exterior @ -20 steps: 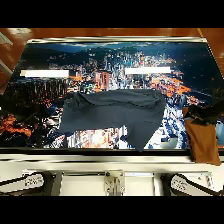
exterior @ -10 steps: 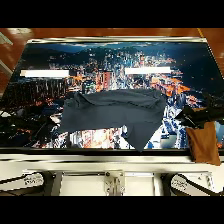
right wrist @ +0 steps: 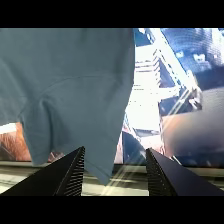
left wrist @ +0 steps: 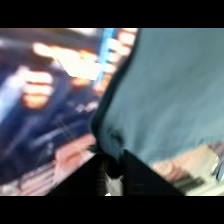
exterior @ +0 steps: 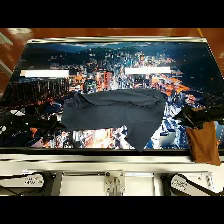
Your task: Fold the shirts.
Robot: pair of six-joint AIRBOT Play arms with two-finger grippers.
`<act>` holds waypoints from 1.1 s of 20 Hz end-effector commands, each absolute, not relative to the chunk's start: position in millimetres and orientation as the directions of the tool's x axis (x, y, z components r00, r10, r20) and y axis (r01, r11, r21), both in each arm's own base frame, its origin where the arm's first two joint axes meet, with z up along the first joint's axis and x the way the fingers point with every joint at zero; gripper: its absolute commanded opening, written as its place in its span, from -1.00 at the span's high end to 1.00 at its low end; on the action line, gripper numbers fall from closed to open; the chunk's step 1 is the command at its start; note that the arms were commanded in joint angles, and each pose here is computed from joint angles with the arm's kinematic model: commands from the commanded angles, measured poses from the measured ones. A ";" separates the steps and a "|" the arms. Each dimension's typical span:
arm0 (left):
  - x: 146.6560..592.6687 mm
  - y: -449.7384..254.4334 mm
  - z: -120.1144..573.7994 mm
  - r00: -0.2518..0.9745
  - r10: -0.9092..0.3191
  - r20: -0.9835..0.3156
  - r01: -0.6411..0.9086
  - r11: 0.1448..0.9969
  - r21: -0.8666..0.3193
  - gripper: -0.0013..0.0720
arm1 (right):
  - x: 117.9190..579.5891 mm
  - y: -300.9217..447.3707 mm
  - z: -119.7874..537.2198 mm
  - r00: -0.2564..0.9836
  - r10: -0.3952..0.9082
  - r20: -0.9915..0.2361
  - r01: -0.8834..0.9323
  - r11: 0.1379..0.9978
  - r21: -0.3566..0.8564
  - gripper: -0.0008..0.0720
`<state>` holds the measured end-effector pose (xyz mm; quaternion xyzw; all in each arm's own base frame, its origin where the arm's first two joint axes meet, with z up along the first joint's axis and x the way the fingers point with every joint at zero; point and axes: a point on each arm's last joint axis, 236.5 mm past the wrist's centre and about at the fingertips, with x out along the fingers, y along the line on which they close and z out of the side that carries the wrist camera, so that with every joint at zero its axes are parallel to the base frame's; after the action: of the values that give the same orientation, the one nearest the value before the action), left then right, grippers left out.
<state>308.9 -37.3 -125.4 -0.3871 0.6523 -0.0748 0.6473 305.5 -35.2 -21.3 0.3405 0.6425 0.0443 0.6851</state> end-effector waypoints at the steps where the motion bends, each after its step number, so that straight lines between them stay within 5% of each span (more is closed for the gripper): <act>1: 318.5 -44.6 -123.9 0.167 -0.612 -0.773 -0.419 0.665 -0.617 0.78 | 301.3 -37.6 -24.8 0.155 0.487 -0.859 0.390 0.769 0.506 -0.45; 3: 314.6 -48.5 -120.8 0.151 -0.627 -0.764 -0.404 0.666 -0.626 0.85 | 292.6 -32.7 -33.5 0.130 0.501 -0.856 0.395 0.765 0.508 -0.49; 4: 313.8 -49.3 -119.8 0.148 -0.630 -0.762 -0.402 0.666 -0.628 0.85 | 286.7 -24.5 -39.0 0.117 0.529 -0.841 0.388 0.755 0.529 -0.78; 11: 312.9 -52.8 -101.2 0.157 -0.641 -0.751 -0.333 0.681 -0.652 0.85 | 285.7 -8.6 -96.8 0.134 0.517 -0.845 0.464 0.721 0.515 -0.78; 16: 314.5 -53.8 -88.8 0.170 -0.644 -0.746 -0.307 0.685 -0.661 0.85 | 326.4 14.0 -127.3 0.215 0.512 -0.832 0.481 0.686 0.546 -0.78; 18: 316.0 -53.3 -84.9 0.180 -0.640 -0.747 -0.294 0.690 -0.662 0.85 | 339.4 12.8 -128.8 0.262 0.489 -0.832 0.487 0.678 0.551 -0.51; 20: 317.3 -52.7 -83.8 0.184 -0.638 -0.747 -0.268 0.699 -0.663 0.85 | 346.0 19.9 -127.4 0.281 0.500 -0.819 0.487 0.661 0.571 -0.51; 21: 318.2 -52.4 -83.1 0.186 -0.638 -0.747 -0.266 0.700 -0.663 0.85 | 347.7 23.6 -125.9 0.285 0.507 -0.813 0.471 0.665 0.580 -0.20; 22: 320.8 -51.6 -80.9 0.191 -0.636 -0.747 -0.255 0.703 -0.664 0.86 | 349.3 24.9 -124.7 0.288 0.510 -0.811 0.461 0.669 0.584 0.40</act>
<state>317.7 -52.6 -85.0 -0.3675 0.6256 -0.1325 0.6753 336.0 18.8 -126.3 0.3984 0.6145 0.0133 0.6809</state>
